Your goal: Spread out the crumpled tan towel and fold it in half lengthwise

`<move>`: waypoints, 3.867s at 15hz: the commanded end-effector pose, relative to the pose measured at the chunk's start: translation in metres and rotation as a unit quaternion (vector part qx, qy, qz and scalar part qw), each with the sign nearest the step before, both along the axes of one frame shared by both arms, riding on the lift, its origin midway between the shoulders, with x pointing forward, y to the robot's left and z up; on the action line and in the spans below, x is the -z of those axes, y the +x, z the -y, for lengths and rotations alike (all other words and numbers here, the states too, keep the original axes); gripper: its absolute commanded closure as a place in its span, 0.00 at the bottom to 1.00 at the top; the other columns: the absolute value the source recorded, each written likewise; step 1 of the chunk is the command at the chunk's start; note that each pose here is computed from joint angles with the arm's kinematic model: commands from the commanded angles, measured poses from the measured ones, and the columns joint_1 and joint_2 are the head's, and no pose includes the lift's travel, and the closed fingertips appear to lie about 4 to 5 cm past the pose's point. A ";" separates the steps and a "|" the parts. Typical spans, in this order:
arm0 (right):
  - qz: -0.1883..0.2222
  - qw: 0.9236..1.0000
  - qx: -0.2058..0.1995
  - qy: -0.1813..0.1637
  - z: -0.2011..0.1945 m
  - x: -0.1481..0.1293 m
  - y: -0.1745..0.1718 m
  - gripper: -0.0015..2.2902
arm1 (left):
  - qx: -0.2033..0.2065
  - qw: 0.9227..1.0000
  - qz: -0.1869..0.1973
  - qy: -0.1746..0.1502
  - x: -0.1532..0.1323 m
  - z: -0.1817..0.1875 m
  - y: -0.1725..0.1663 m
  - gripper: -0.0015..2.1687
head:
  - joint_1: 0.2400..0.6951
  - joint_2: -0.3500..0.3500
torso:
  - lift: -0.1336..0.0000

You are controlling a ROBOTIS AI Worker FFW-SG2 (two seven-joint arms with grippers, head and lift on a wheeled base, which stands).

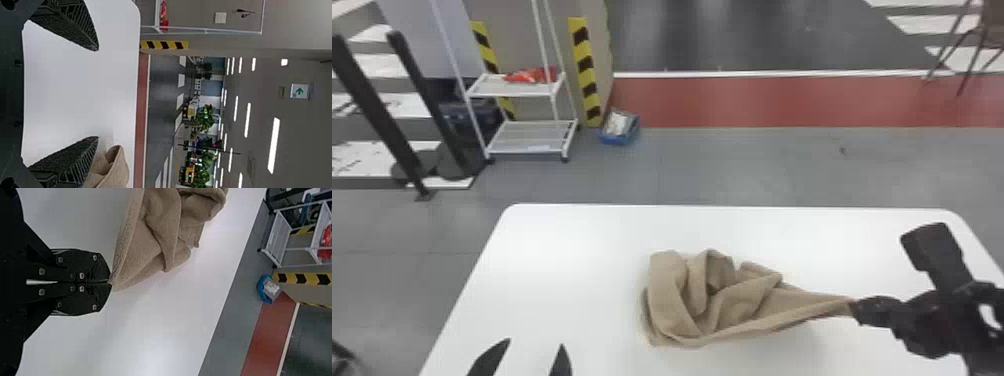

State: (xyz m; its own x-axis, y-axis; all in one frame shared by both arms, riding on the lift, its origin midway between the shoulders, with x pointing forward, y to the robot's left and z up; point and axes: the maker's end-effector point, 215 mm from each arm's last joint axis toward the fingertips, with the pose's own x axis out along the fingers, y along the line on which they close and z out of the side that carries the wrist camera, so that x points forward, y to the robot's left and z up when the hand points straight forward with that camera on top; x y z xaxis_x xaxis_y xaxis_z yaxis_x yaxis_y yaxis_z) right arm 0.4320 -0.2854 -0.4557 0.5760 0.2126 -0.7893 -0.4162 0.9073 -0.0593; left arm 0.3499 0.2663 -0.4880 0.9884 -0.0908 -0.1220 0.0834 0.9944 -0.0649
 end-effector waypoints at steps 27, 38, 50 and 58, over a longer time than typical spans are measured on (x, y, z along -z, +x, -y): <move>0.232 0.948 -0.027 0.218 -0.156 -0.318 0.169 0.58 | 0.276 0.960 0.022 0.034 0.001 0.244 0.034 0.07 | 1.00 0.35 | 1.00; 0.286 0.940 -0.080 0.168 -0.214 -0.421 0.170 0.58 | 0.202 0.979 -0.015 0.036 0.014 0.218 0.089 0.07 | 0.98 0.43 | 1.00; 0.217 0.919 -0.086 0.317 -0.150 -0.343 0.052 0.58 | 0.147 0.988 -0.010 0.040 0.015 0.174 0.123 0.07 | 1.00 0.51 | 1.00; 0.187 0.908 -0.038 0.373 -0.056 -0.303 0.003 0.58 | 0.170 0.985 0.003 0.040 0.006 0.194 0.118 0.07 | 1.00 0.28 | 1.00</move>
